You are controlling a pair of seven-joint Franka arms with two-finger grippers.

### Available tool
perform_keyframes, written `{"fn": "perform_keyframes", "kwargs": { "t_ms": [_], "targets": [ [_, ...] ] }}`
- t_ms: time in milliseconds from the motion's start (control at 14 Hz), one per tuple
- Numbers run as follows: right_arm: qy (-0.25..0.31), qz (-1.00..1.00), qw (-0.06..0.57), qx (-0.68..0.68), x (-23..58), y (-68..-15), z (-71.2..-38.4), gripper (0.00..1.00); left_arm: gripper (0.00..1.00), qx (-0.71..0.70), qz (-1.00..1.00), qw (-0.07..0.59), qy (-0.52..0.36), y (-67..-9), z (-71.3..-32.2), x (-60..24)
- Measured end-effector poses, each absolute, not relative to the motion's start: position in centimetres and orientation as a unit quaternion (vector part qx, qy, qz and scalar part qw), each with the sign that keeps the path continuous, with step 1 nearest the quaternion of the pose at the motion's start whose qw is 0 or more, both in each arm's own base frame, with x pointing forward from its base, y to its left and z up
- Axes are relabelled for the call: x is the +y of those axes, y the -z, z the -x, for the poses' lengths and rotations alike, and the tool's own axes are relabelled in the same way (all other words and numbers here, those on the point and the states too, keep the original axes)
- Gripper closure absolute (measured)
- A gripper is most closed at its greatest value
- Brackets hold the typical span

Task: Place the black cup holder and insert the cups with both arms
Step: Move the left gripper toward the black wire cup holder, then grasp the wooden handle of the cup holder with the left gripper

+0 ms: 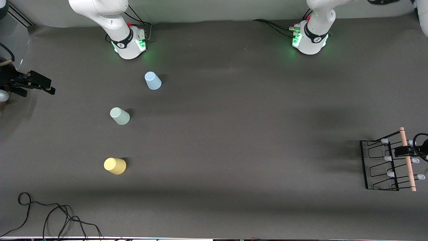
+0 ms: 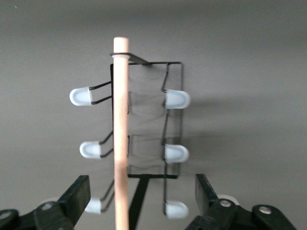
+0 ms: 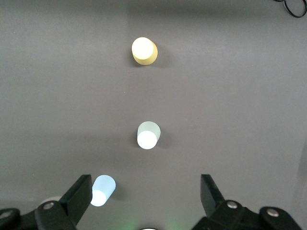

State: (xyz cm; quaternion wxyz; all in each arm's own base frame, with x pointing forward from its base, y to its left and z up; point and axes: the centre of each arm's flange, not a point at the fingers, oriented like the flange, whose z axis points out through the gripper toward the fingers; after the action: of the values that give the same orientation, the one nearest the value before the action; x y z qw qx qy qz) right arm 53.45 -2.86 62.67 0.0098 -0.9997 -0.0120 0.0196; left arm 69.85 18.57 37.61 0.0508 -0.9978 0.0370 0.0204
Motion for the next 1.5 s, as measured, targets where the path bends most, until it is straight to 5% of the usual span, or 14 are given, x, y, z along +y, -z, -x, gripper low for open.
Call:
{"fn": "perform_keyframes", "kwargs": {
  "t_ms": [286,714,1500],
  "targets": [
    [-0.019,1.000,0.010,-0.012,-2.9,-62.7,-53.5,0.00,0.19,0.048,0.996,0.065,-0.026,-32.5,-70.5,20.6],
    [-0.019,1.000,0.010,-0.012,-2.9,-62.7,-53.5,0.00,0.84,0.082,0.992,0.095,-0.026,-33.4,-71.2,19.8],
    [-0.018,1.000,0.009,-0.012,-3.0,-62.7,-53.5,0.00,0.84,0.007,0.995,0.094,-0.030,-36.3,-72.6,9.4]
  ]
}}
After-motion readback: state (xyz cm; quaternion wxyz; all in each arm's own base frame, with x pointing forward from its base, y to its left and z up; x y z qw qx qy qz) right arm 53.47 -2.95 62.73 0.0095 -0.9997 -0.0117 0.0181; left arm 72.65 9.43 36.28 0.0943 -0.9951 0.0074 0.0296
